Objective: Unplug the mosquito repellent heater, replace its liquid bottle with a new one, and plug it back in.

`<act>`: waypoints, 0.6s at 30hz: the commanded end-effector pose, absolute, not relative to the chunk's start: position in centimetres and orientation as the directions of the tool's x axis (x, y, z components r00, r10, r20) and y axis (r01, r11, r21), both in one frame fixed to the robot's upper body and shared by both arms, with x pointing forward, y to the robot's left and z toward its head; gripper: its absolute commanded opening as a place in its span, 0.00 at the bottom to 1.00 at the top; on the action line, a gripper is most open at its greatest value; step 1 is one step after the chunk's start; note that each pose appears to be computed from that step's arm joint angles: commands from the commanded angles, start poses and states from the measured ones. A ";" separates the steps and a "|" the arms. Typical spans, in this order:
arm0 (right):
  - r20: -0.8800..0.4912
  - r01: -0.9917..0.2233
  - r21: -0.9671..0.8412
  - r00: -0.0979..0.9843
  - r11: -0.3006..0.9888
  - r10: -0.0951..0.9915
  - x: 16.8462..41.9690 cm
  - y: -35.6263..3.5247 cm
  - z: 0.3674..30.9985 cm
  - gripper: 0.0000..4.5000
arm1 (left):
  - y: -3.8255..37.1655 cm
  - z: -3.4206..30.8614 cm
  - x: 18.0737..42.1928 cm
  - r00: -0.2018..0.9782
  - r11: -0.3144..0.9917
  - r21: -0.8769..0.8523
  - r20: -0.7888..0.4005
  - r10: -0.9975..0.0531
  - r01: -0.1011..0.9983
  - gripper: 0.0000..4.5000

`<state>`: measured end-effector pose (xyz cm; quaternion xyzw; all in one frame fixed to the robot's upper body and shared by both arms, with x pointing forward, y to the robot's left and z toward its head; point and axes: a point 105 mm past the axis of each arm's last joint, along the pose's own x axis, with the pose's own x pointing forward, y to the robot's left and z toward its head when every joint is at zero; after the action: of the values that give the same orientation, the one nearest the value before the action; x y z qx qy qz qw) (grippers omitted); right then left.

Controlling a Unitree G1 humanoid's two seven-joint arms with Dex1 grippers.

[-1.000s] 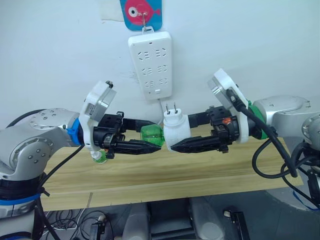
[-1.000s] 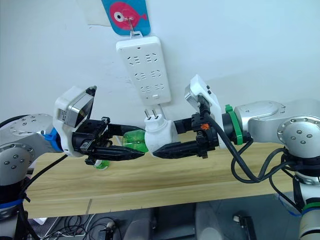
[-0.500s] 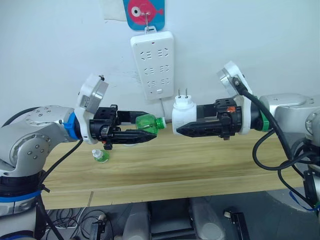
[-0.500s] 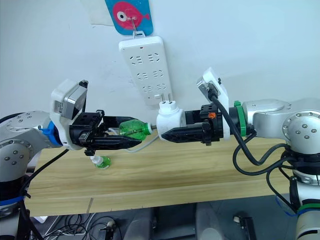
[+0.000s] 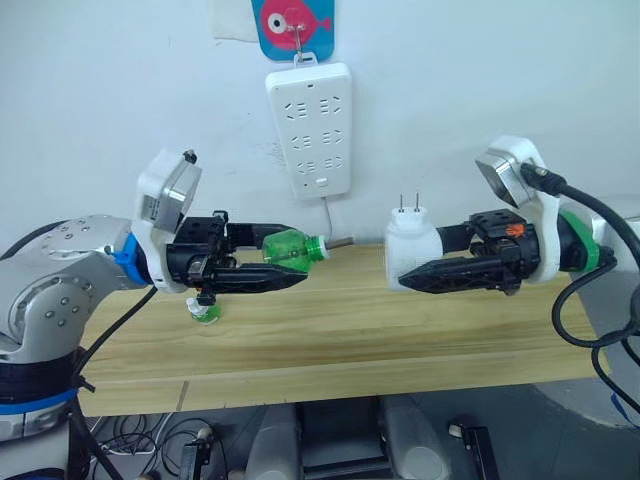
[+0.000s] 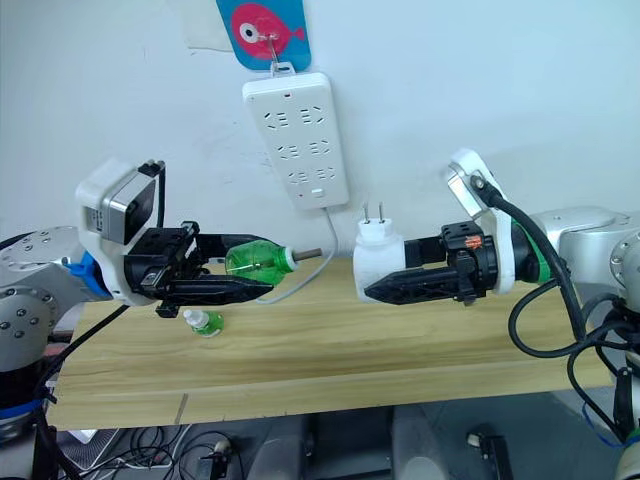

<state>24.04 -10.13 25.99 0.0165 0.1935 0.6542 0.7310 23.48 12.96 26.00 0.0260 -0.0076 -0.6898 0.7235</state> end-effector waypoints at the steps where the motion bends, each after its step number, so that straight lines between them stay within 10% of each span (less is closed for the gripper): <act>1: -0.322 -0.946 0.225 0.156 0.236 0.934 25.7 -11.6 25.3 0.67 | 13.1 27.3 23.4 0.074 0.078 0.125 0.038 -0.997 0.989 0.50; 18: -0.810 -0.800 -0.128 0.425 0.586 0.404 34.6 -20.1 15.5 0.67 | 12.5 27.0 23.0 0.113 0.130 0.153 0.120 -0.986 0.980 0.50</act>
<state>34.19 -19.56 15.16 -0.2333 0.3839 0.3852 0.8061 23.80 12.45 26.10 0.0034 -0.0704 -0.6580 0.7497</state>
